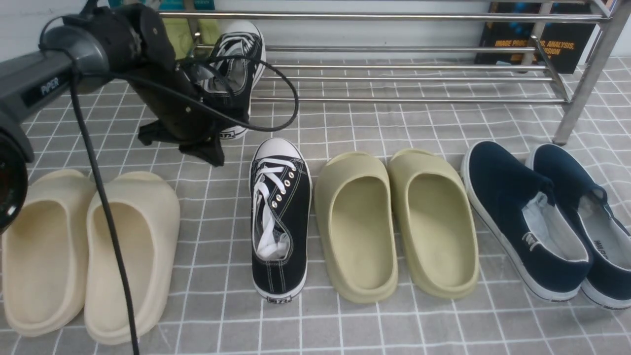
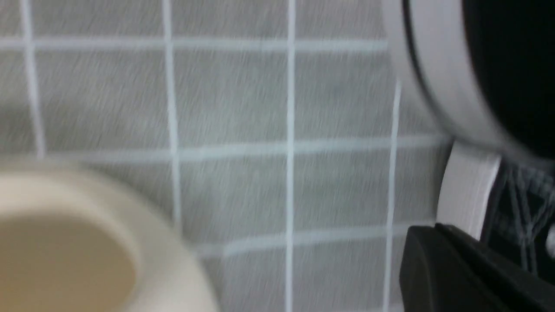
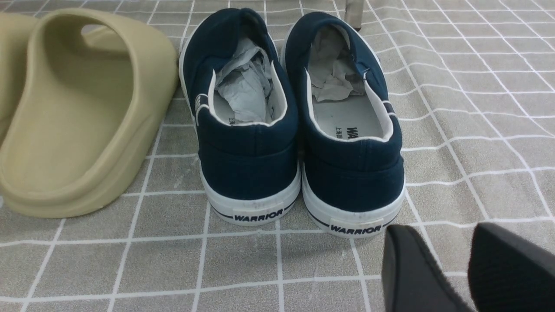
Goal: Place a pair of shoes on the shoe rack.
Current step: Use the left arm to put a shoe into the shoe rack, then use the left arm to grab the shoe closest to it
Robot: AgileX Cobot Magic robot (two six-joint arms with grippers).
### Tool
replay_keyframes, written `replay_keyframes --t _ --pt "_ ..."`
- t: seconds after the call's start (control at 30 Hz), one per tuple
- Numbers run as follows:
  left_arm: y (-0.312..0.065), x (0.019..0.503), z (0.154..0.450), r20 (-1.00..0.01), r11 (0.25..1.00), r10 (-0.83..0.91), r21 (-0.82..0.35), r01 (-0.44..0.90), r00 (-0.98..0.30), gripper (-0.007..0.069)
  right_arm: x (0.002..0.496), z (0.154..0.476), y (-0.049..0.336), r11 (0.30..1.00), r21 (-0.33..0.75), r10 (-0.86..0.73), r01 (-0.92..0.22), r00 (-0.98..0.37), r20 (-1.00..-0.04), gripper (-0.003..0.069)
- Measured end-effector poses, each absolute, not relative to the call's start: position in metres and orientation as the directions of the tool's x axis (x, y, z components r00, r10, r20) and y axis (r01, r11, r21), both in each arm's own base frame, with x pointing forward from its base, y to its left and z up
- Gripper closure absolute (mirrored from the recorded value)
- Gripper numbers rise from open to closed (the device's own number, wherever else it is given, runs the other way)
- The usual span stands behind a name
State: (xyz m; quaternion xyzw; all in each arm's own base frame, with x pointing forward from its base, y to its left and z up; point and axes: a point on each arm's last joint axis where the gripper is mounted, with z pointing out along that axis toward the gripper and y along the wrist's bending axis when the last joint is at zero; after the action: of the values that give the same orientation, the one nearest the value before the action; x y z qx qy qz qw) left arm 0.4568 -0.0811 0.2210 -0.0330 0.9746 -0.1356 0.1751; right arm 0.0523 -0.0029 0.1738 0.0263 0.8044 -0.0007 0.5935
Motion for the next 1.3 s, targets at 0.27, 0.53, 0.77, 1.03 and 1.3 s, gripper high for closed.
replay_keyframes --t 0.27,0.53,0.77,1.03,1.3 --pt "-0.083 0.474 0.241 -0.468 0.941 -0.204 -0.336 -0.040 -0.860 0.0636 0.052 0.174 -0.003 0.999 0.030 0.041 0.043 -0.294 -0.955 0.0415" --pt "-0.084 0.484 0.240 -0.501 0.941 -0.211 -0.337 -0.035 -0.840 0.0632 0.052 0.174 -0.003 0.999 0.030 0.041 0.043 -0.294 -0.955 0.0415" --pt "-0.080 0.480 0.242 -0.484 0.962 -0.157 -0.273 -0.021 -0.861 0.0631 0.052 0.174 -0.003 0.999 0.030 0.041 0.043 -0.294 -0.955 0.0415" --pt "-0.072 0.440 0.316 -0.426 0.981 -0.052 -0.193 0.035 -0.903 0.0625 0.052 0.174 -0.003 0.999 0.030 0.041 0.043 -0.294 -0.955 0.0415" --pt "-0.069 0.395 0.389 -0.511 0.979 -0.045 -0.194 0.065 -0.858 0.0622 0.052 0.174 -0.003 0.999 0.030 0.041 0.043 -0.294 -0.955 0.0415"
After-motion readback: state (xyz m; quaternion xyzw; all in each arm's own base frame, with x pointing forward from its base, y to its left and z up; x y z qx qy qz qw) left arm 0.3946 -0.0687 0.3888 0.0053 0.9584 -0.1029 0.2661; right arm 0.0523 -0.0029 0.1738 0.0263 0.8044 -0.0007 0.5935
